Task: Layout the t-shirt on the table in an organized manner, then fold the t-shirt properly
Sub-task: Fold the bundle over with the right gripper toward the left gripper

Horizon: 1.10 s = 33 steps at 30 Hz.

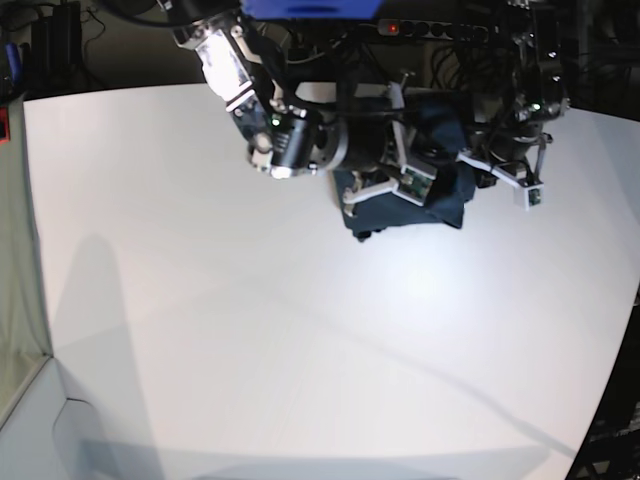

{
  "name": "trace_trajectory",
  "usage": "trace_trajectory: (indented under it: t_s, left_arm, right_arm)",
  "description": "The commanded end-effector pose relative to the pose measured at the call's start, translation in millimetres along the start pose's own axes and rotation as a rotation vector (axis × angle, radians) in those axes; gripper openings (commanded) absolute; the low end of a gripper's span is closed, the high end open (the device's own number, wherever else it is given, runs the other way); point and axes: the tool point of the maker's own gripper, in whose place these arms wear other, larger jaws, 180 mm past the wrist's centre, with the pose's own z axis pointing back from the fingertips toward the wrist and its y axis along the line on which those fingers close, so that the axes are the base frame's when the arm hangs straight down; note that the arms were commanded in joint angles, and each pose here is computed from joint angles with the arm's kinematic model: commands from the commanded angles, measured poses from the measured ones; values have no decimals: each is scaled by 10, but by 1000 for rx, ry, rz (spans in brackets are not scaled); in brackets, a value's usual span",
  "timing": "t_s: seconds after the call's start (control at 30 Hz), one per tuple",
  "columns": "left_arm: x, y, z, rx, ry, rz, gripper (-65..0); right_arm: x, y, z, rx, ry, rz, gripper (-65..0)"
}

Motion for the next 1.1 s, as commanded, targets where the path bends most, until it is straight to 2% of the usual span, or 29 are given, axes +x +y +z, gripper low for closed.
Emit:
trace_trajectory:
  t_s: [0.0, 0.1, 0.33, 0.8, 0.87, 1.07]
  left_arm:
    - [-372, 70, 59, 26, 159, -7, -649]
    - [-174, 121, 164, 38, 103, 3, -649]
    - [32, 449, 356, 120, 80, 46, -649]
    - [-166, 609, 407, 155, 132, 47, -649]
    - [-167, 624, 420, 158, 133, 42, -649]
    - [-188, 677, 447, 167, 142, 30, -649]
  right_arm:
    - [197, -6, 22, 6, -70, 12, -650]
    - [159, -22, 34, 4, -64, 16, -650]
    - [133, -126, 56, -11, -47, 35, -650]
    - [239, -106, 15, -4, -65, 41, -650]
    - [240, -58, -4, 8, -61, 49, -602]
    - [278, 147, -59, 60, -61, 84, -333]
